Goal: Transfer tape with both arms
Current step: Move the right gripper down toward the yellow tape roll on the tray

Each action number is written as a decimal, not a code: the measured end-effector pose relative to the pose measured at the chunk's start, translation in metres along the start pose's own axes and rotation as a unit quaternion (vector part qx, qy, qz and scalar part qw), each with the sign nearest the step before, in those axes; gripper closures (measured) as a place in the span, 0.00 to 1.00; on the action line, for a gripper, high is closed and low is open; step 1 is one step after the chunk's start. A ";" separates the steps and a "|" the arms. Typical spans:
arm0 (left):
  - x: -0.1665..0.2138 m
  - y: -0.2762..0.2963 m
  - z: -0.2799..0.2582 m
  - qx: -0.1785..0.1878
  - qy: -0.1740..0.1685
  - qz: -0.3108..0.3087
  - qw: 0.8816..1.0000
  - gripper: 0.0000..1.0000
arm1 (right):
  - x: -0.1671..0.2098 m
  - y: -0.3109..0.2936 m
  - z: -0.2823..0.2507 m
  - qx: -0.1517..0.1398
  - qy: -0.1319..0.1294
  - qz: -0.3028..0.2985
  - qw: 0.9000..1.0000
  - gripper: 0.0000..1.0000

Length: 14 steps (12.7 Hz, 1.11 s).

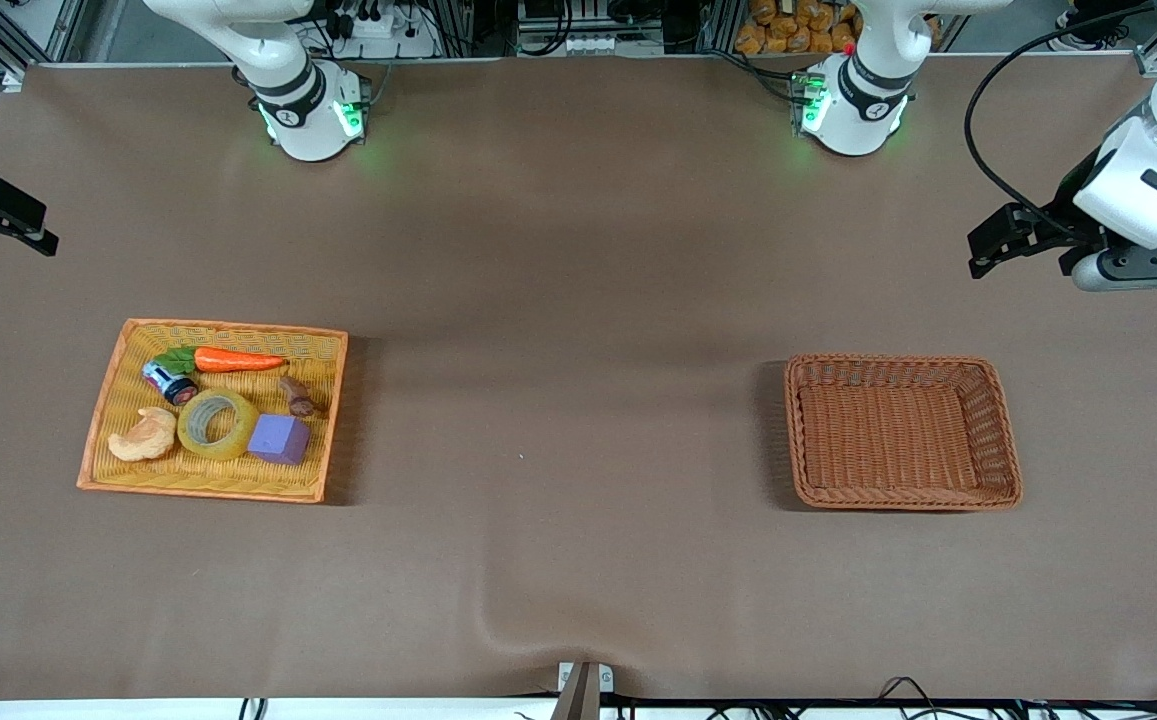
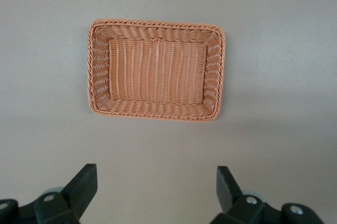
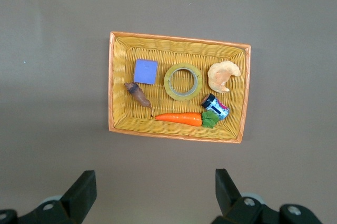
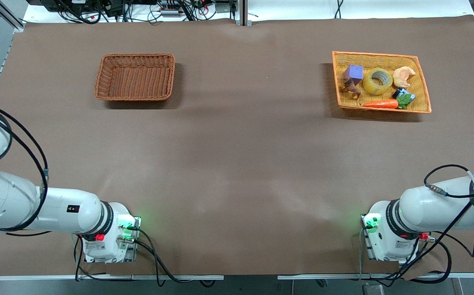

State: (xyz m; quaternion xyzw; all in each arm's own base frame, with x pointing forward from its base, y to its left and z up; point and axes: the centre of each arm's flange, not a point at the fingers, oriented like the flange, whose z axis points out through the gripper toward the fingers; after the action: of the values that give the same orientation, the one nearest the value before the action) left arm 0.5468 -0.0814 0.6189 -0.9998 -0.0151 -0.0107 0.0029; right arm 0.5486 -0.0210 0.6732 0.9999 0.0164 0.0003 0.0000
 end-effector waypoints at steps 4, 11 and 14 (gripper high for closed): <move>0.001 -0.004 0.000 0.000 0.000 -0.004 1.000 0.00 | -0.001 0.010 0.000 0.000 -0.001 0.012 1.000 0.00; 0.001 -0.005 0.000 0.000 0.000 -0.004 1.000 0.00 | 0.017 0.002 0.045 0.004 -0.022 -0.002 1.000 0.00; 0.001 -0.005 0.000 0.000 0.000 -0.004 1.000 0.00 | 0.033 0.002 0.103 0.004 -0.021 -0.054 0.998 0.00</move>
State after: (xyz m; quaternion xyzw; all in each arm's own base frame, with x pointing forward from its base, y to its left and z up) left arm 0.5477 -0.0765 0.6188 -0.9997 -0.0195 -0.0106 0.0029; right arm 0.5817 -0.0214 0.5704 0.9973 0.0707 -0.0211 -0.0041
